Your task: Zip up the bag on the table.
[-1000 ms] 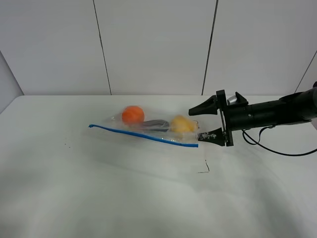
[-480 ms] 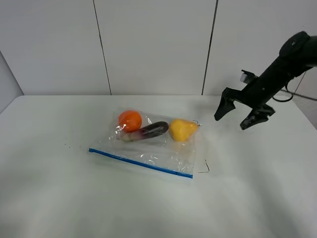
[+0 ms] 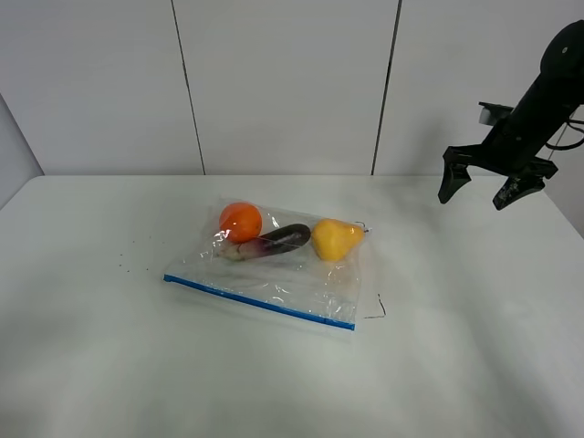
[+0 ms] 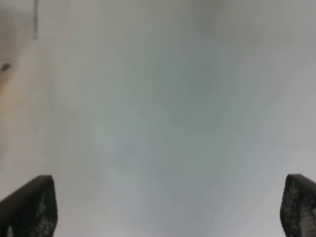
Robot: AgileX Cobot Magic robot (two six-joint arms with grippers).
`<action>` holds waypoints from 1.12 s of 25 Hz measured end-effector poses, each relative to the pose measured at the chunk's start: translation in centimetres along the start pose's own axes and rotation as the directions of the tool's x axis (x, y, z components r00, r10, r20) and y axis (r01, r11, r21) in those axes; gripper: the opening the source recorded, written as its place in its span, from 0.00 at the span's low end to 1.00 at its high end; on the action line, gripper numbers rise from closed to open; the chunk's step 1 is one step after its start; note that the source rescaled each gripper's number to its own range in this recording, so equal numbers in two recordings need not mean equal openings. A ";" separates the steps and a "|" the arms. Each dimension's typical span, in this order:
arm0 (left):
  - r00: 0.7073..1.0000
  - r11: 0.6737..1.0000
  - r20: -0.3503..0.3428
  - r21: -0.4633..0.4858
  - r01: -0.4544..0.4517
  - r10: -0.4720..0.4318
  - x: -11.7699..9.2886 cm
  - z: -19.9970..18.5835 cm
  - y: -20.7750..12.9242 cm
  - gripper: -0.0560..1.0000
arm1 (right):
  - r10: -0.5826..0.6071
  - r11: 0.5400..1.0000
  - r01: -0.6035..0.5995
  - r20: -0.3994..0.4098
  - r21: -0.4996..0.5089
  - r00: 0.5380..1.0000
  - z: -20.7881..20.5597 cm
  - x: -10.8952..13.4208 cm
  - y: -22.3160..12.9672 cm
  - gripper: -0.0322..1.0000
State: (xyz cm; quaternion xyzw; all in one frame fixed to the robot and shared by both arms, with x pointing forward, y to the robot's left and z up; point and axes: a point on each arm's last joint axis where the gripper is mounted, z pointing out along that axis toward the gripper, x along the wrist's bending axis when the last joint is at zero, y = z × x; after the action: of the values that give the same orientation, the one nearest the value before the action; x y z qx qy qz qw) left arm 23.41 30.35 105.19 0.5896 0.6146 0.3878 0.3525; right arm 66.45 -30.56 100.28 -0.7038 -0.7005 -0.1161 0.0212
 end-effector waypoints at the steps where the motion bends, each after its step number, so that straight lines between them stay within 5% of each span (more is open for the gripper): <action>1: 1.000 1.000 0.000 0.000 0.000 0.000 0.0 0.0 0.0 0.93 | -0.001 1.000 0.001 0.000 0.000 1.000 0.0 0.0 0.0 1.00; 9: 1.000 1.000 0.000 0.000 0.000 0.000 0.0 0.0 0.0 0.93 | -0.034 0.997 0.030 0.049 0.077 0.998 -0.5 0.6 -4.0 1.00; 22: 1.000 1.000 0.000 0.000 0.000 0.000 0.0 0.0 0.0 0.93 | -0.037 0.972 0.018 0.076 0.236 0.996 -2.1 1.0 -19.5 1.00; 28: 1.000 1.000 0.000 0.000 0.000 0.000 0.0 0.0 0.0 0.93 | -0.056 0.994 0.045 0.111 0.096 0.992 -3.7 1.2 -24.3 1.00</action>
State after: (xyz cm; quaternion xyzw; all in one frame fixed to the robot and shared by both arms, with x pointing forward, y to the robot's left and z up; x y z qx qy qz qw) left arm 23.41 30.35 105.19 0.5896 0.6146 0.3878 0.3525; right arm 41.86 -29.72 100.89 -0.6896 -0.7228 -0.0436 0.0110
